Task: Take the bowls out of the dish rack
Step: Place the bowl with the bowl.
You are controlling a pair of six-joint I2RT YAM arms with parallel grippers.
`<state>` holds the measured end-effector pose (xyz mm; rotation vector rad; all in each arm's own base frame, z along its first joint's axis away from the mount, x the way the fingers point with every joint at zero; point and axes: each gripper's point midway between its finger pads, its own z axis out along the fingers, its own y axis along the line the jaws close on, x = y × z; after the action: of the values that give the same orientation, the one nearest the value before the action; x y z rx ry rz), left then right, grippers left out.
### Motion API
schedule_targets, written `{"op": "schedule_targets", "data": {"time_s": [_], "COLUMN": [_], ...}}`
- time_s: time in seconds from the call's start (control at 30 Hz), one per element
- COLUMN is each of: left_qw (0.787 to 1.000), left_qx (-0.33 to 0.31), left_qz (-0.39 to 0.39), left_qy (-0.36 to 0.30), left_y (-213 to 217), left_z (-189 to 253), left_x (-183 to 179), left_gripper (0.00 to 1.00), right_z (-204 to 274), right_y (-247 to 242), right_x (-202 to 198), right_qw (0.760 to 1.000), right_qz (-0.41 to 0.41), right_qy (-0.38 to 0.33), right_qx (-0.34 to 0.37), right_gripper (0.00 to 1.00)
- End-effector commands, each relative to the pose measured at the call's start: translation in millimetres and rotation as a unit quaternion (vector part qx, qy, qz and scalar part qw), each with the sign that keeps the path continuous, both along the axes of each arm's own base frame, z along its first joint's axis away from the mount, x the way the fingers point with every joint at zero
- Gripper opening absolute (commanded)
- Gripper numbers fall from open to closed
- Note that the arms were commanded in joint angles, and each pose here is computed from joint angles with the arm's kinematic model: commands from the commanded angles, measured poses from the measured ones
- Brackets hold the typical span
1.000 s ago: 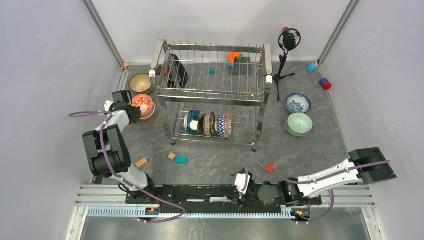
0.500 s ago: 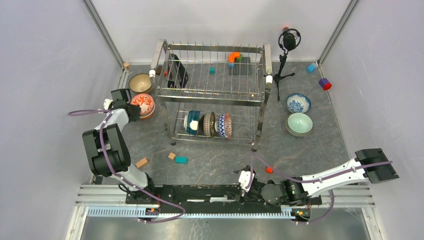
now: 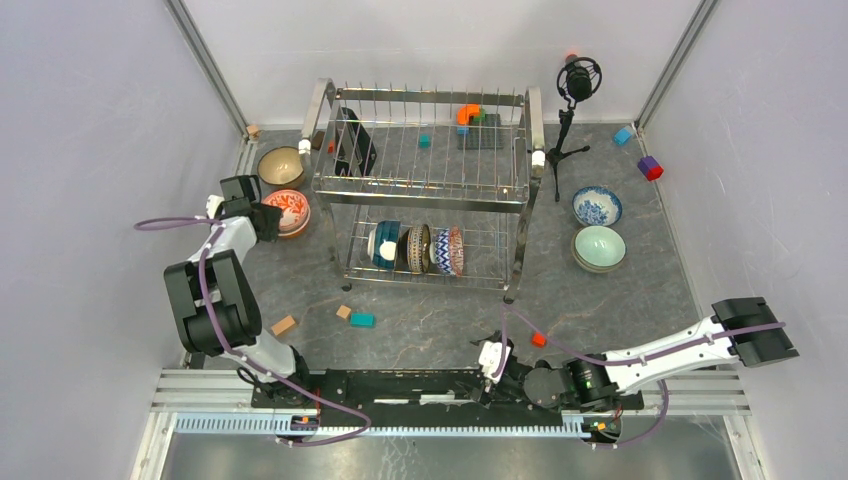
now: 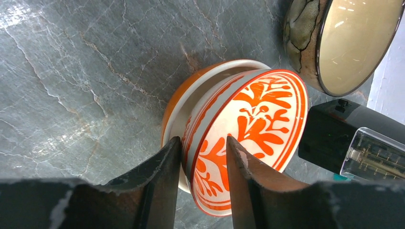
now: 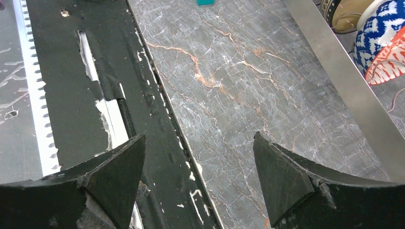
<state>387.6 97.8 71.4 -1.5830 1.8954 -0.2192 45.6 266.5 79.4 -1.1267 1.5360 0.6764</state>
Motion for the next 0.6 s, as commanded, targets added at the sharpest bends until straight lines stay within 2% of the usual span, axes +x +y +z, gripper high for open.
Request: {"op": "schedule_targets", "data": {"time_s": [0.0, 0.3, 0.57], "left_qw": [0.999, 0.999, 0.999], "left_qx": [0.009, 0.032, 0.041], "left_qz": [-0.006, -0.008, -0.012], "left_qy": [-0.031, -0.038, -0.022], "left_y": [2.3, 5.2, 5.9], "left_z": [30.9, 49.4, 48.6], "left_x": [6.2, -1.7, -9.8], "left_gripper": [0.47, 0.5, 0.51], "right_z": [5.1, 6.1, 7.2], "right_y": [-1.2, -5.3, -7.9], "right_x": [2.9, 5.6, 5.8], "right_qw": [1.0, 0.999, 0.999], "right_qz": [-0.01, -0.02, -0.021], "right_qy": [-0.002, 0.005, 0.013], "right_qx": [0.016, 0.033, 0.046], "right_gripper": [0.88, 0.88, 0.88]}}
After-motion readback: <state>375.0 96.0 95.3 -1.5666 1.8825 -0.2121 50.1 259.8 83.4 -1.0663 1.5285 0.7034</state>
